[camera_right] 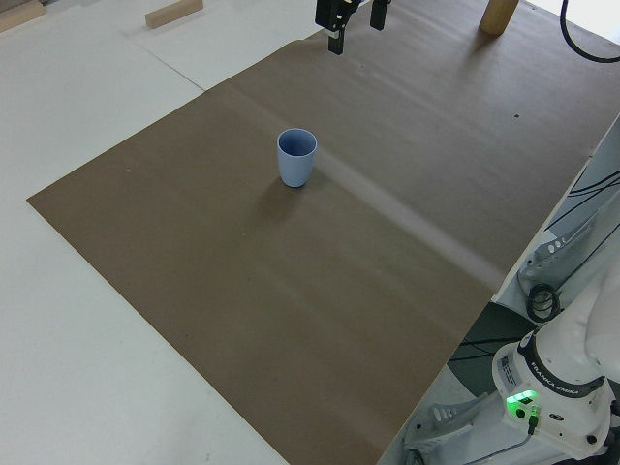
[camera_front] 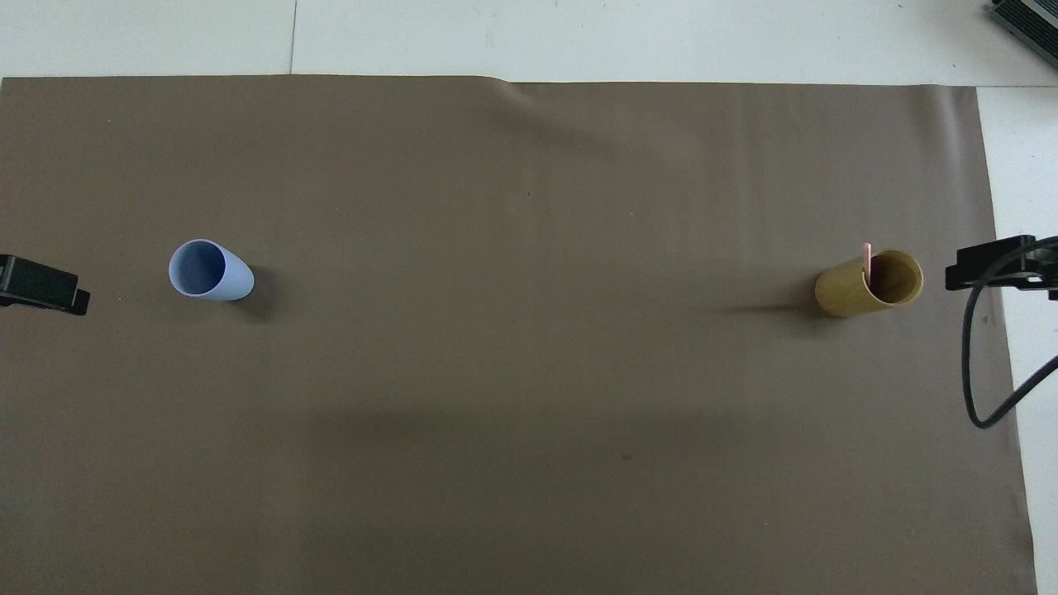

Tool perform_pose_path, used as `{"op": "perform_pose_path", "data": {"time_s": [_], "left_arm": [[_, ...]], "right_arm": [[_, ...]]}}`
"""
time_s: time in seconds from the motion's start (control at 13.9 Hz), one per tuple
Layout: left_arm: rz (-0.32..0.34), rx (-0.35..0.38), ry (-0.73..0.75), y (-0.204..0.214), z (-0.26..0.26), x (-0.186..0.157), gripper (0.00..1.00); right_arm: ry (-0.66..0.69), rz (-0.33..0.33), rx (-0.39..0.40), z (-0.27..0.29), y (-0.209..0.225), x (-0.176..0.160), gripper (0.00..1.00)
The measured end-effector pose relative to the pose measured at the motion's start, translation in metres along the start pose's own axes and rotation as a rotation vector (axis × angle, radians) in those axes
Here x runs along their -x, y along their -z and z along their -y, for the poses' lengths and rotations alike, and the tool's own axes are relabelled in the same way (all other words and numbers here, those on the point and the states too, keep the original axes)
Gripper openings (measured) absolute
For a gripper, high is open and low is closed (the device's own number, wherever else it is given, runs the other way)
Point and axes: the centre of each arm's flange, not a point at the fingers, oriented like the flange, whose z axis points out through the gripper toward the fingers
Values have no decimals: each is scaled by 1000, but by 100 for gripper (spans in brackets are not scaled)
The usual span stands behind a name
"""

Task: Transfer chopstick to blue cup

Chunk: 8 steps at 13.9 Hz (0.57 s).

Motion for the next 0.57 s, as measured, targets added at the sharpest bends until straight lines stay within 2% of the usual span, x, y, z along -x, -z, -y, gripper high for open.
{"op": "perform_pose_path", "data": {"time_s": [0.29, 0.57], "left_arm": [[-45, -4, 35, -18, 21, -9, 100], [-102, -14, 53, -69, 55, -23, 100]], "right_arm": [[0, 0, 0, 0, 0, 0, 100], [0, 0, 0, 0, 0, 0, 100]]}}
